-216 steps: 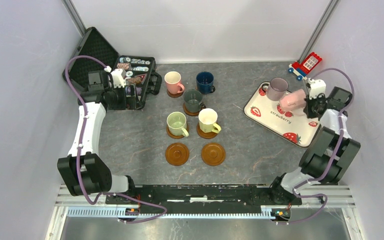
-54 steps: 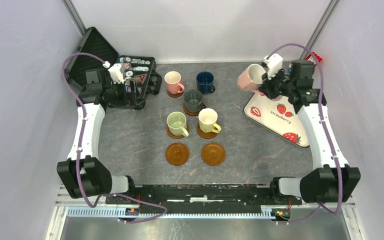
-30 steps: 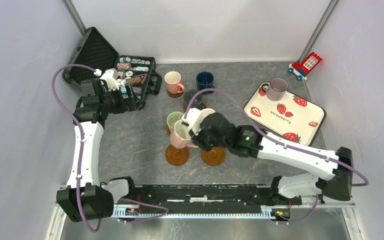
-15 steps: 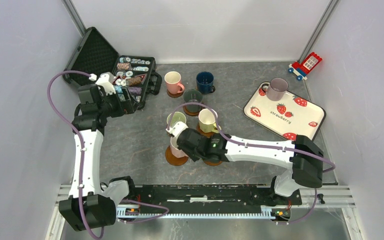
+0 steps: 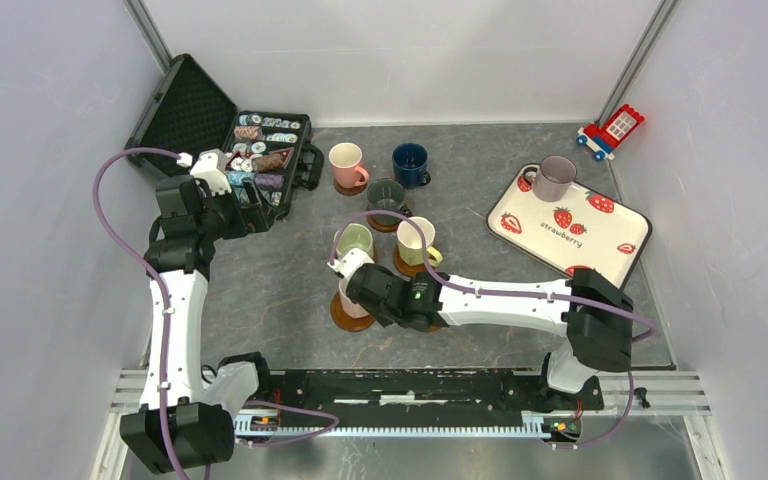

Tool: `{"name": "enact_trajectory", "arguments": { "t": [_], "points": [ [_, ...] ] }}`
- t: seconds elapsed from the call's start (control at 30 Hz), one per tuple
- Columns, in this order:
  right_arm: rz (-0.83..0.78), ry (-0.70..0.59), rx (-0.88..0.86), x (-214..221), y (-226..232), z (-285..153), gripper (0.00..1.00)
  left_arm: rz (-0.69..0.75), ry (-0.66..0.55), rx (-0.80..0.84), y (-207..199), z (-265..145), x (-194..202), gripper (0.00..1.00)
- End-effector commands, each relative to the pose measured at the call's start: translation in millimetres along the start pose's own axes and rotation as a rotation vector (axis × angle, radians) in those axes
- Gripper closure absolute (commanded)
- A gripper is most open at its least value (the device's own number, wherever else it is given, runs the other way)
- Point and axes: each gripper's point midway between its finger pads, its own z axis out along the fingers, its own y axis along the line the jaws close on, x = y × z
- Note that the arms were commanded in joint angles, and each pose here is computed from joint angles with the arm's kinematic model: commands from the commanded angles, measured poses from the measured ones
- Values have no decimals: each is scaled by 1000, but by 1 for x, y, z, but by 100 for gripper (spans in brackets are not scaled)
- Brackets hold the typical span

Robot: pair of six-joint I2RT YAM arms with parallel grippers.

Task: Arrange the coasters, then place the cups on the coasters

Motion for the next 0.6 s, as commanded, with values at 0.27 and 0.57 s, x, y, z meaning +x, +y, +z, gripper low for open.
{"name": "enact_trajectory", "arguments": {
  "t": [0.27,0.57],
  "points": [
    [92,-139,-2,-48,10,-2,81,-28,-62,-6,2,-2,-10,0],
    [85,-109,8,-40,16,4,64,-27,-67,-9,3,-2,-12,0]
  ]
}}
